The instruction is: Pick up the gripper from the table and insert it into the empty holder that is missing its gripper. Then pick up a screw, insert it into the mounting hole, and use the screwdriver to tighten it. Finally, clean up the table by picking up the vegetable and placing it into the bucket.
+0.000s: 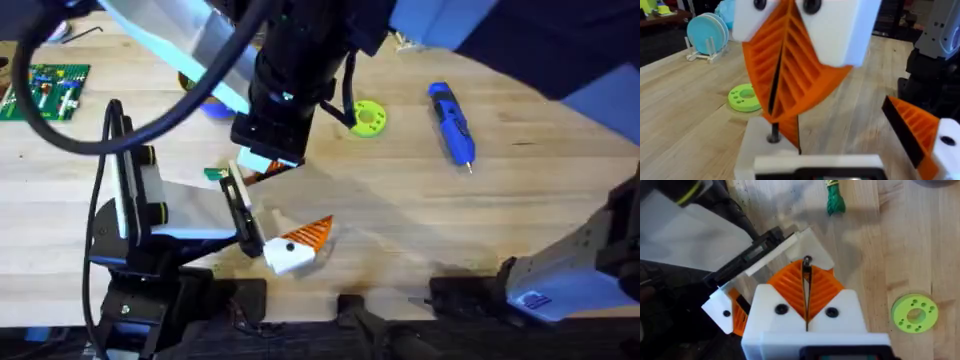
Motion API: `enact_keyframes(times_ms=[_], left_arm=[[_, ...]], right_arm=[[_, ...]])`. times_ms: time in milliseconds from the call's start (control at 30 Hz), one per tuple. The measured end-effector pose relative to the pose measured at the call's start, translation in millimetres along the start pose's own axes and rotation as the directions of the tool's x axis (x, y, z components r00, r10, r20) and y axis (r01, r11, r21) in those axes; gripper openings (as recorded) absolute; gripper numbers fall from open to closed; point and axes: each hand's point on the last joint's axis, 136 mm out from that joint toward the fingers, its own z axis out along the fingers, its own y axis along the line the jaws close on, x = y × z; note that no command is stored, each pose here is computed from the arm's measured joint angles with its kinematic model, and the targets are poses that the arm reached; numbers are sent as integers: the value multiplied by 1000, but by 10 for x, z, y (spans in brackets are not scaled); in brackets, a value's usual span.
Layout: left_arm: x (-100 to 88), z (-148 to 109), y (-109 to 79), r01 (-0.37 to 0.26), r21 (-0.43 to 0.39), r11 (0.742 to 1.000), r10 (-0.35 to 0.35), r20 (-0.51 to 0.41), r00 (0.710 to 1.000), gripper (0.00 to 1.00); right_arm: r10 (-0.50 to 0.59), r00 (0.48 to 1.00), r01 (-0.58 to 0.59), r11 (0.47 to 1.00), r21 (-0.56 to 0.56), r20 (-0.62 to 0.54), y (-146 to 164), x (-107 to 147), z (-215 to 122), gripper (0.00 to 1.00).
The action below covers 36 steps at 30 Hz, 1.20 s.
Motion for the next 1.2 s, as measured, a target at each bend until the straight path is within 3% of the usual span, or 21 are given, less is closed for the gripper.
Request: enact_keyframes(times_ms=[1033,1200], left_arm=[[0,0,-1,0,1,1000,0,0,1000,993],[13,2,0,25,2,1000,-25,-4,1000,993]], right_arm=[[-4,999,4,1000,-1,-37,14,12,143,6],[-2,998,2,1000,-3,-56,2,25,219,6]])
